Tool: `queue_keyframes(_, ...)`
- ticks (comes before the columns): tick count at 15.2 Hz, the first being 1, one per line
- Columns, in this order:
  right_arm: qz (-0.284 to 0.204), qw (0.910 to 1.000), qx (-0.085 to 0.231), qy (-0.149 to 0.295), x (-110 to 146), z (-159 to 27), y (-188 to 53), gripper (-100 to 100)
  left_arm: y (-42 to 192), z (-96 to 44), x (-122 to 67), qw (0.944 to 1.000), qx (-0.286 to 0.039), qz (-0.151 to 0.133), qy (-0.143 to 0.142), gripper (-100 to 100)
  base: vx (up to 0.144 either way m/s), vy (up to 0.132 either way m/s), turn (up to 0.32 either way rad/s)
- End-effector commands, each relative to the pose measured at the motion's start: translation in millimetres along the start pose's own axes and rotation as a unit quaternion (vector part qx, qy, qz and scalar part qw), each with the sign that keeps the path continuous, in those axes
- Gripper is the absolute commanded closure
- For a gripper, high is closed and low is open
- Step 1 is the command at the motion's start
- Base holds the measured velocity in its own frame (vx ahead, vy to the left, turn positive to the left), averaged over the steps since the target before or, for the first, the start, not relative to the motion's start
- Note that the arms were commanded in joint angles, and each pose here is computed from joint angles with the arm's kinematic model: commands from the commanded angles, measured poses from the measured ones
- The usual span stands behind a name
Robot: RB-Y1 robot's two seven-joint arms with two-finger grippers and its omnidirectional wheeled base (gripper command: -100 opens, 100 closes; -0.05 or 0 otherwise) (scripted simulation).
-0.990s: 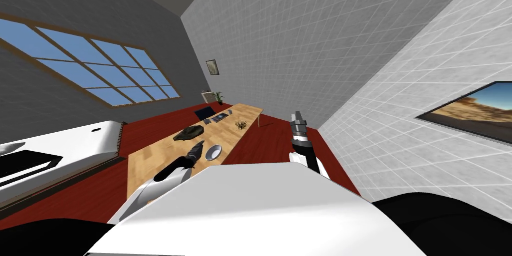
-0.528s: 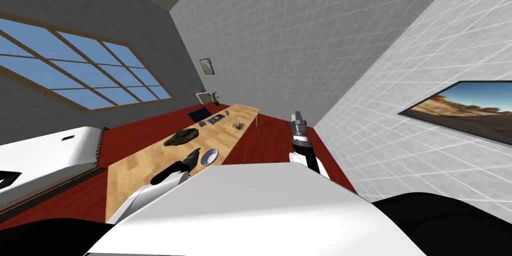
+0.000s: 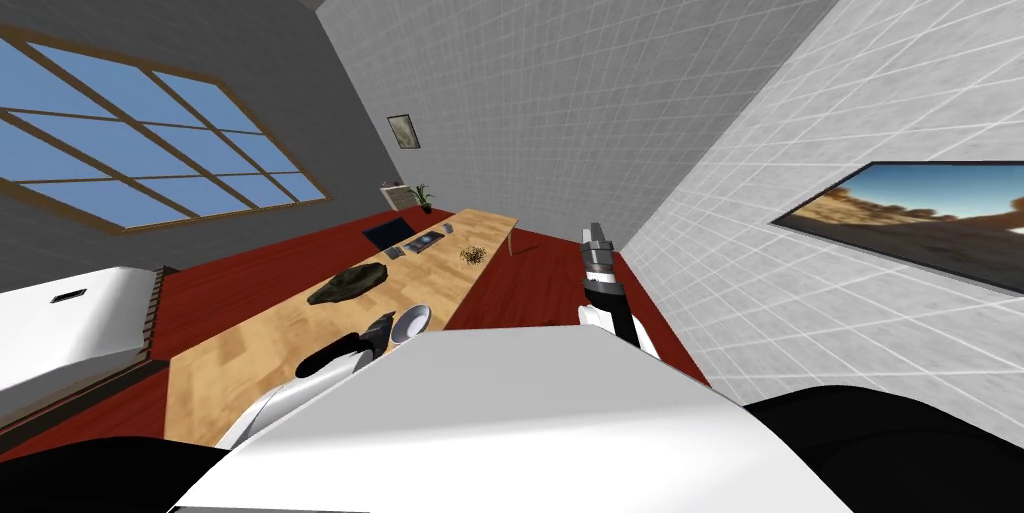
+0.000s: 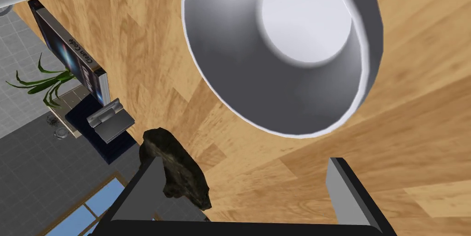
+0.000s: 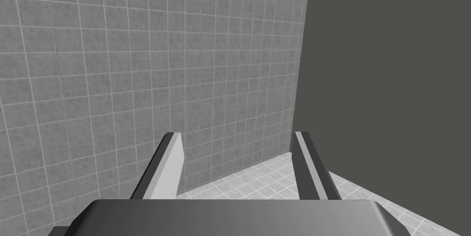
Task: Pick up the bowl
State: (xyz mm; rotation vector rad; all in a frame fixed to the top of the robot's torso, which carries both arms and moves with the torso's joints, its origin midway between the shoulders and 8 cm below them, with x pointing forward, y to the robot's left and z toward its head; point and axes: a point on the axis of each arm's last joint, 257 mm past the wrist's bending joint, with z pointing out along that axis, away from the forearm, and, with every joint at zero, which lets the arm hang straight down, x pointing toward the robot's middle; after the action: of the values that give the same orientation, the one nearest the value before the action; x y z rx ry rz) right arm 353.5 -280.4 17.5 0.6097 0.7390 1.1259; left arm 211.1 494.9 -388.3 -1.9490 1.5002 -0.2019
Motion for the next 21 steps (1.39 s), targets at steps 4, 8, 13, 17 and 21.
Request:
queue_keyframes(4, 0.0, 1.0, 0.0, 0.0, 0, 0.0, 0, 0, 39, -0.7, -2.3, 0.9982, -0.055, -0.023, 0.0, -100, 0.033, 0.001, -0.096)
queue_keyframes(8, 0.0, 1.0, 0.0, 0.0, 0, 0.0, 0, 0, 79, -5.1, 4.8, 0.9925, -0.109, -0.054, 0.005, -100, 0.032, 0.002, -0.091)
queue_keyframes(13, 0.0, 1.0, 0.0, 0.0, 0, 0.0, 0, 0, 116, -12.0, 28.5, 0.983, -0.154, -0.097, 0.021, -100, 0.038, 0.003, -0.079)
queue_keyframes(17, 0.0, 1.0, 0.0, 0.0, 0, 0.0, 0, 0, 115, -0.8, 28.4, 0.9846, -0.148, -0.091, 0.019, -100, 0.006, 0.012, 0.001)
queue_keyframes(21, 0.0, 1.0, 0.0, 0.0, 0, 0.0, 0, 0, 118, 4.5, 30.7, 0.9845, -0.149, -0.09, 0.02, -100, 0.0, 0.02, 0.003)
